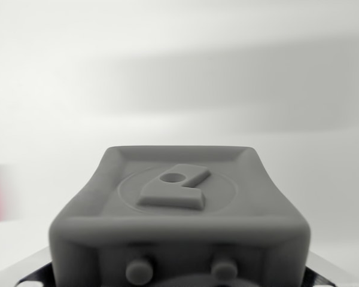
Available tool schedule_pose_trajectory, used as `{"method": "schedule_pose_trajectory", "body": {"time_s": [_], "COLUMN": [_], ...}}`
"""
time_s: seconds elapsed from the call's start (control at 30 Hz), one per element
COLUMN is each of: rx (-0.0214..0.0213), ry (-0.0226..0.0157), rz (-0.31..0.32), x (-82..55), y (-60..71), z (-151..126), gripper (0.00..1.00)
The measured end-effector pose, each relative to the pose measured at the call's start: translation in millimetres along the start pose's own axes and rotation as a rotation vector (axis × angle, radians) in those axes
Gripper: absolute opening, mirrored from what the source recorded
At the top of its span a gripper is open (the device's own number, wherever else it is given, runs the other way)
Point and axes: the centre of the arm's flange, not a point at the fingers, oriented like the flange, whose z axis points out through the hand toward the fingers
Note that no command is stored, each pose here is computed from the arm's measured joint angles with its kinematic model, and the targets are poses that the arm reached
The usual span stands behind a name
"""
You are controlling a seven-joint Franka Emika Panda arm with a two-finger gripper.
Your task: Destack cube
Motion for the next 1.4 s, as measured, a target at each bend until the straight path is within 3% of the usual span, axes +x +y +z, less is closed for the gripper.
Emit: {"method": "schedule_pose_trajectory", "body": {"time_s": [0.7, 1.4], "rx": [0.0012, 0.0029], "ry": [0.0, 0.0026], "rz": [0.011, 0.022], "x": [38.3, 75.8], "y": [16.2, 32.0], "z": [7, 15], "gripper": [0.0, 0.0]}}
